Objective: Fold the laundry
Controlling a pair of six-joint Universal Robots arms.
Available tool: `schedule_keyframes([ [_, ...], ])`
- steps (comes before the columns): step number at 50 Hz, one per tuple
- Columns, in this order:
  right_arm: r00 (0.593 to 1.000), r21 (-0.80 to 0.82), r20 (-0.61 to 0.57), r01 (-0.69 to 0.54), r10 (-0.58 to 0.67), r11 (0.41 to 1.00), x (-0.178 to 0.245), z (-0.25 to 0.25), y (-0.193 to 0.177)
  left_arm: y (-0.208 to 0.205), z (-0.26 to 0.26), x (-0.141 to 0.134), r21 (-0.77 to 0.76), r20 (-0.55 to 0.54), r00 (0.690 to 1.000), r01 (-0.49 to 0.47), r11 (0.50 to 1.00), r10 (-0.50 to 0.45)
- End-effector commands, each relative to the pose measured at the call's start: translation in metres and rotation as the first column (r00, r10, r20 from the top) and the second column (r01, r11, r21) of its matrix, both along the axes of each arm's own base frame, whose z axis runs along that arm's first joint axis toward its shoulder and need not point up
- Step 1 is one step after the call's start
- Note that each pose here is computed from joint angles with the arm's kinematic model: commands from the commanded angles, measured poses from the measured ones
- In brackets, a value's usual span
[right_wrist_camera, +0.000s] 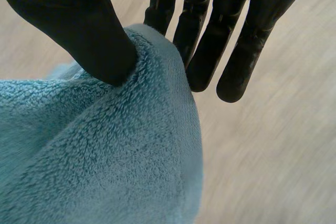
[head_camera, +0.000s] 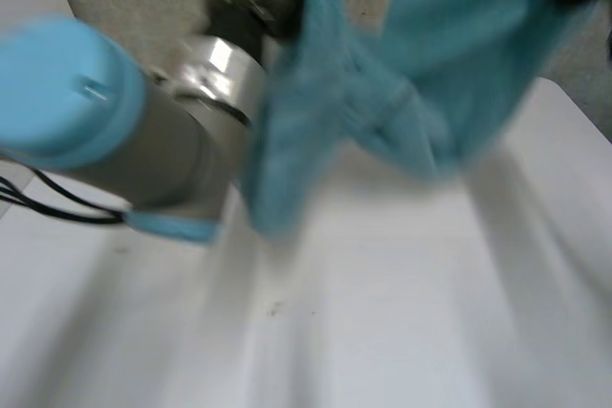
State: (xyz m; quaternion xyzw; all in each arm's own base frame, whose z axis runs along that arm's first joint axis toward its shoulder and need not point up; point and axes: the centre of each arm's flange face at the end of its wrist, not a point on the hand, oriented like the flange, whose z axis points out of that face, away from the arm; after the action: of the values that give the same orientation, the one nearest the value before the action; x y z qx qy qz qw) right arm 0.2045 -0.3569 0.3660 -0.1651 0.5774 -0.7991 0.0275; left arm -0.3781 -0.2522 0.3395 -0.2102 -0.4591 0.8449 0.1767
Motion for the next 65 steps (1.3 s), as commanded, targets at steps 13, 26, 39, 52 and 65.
schedule_keyframes([
  [13, 0.992, 0.142, 0.082, -0.112, 0.101, 0.983, 0.001, -0.062, 0.041, -0.027, -0.058, 0.073, 0.131, 0.163, 0.983, -0.101, 0.986, 0.079],
  [26, 0.966, 0.472, -0.213, -0.031, 0.148, 0.881, -0.003, -0.162, 0.055, 0.017, -0.145, 0.088, 0.369, 0.321, 0.947, -0.106, 0.924, -0.02],
  [39, 0.959, 0.469, -0.263, 0.029, 0.109, 0.883, -0.02, -0.162, 0.045, 0.048, -0.152, 0.096, 0.402, 0.494, 0.866, -0.147, 0.904, -0.079],
  [52, 0.994, 0.346, -0.087, -0.034, 0.068, 0.938, -0.019, -0.097, 0.074, 0.07, -0.088, 0.106, 0.37, 0.358, 0.933, -0.099, 0.924, -0.043],
  [65, 0.964, 0.368, -0.056, -0.222, 0.259, 0.903, 0.019, -0.102, 0.148, 0.065, -0.106, 0.096, 0.673, 0.03, 0.999, -0.01, 0.74, -0.014],
])
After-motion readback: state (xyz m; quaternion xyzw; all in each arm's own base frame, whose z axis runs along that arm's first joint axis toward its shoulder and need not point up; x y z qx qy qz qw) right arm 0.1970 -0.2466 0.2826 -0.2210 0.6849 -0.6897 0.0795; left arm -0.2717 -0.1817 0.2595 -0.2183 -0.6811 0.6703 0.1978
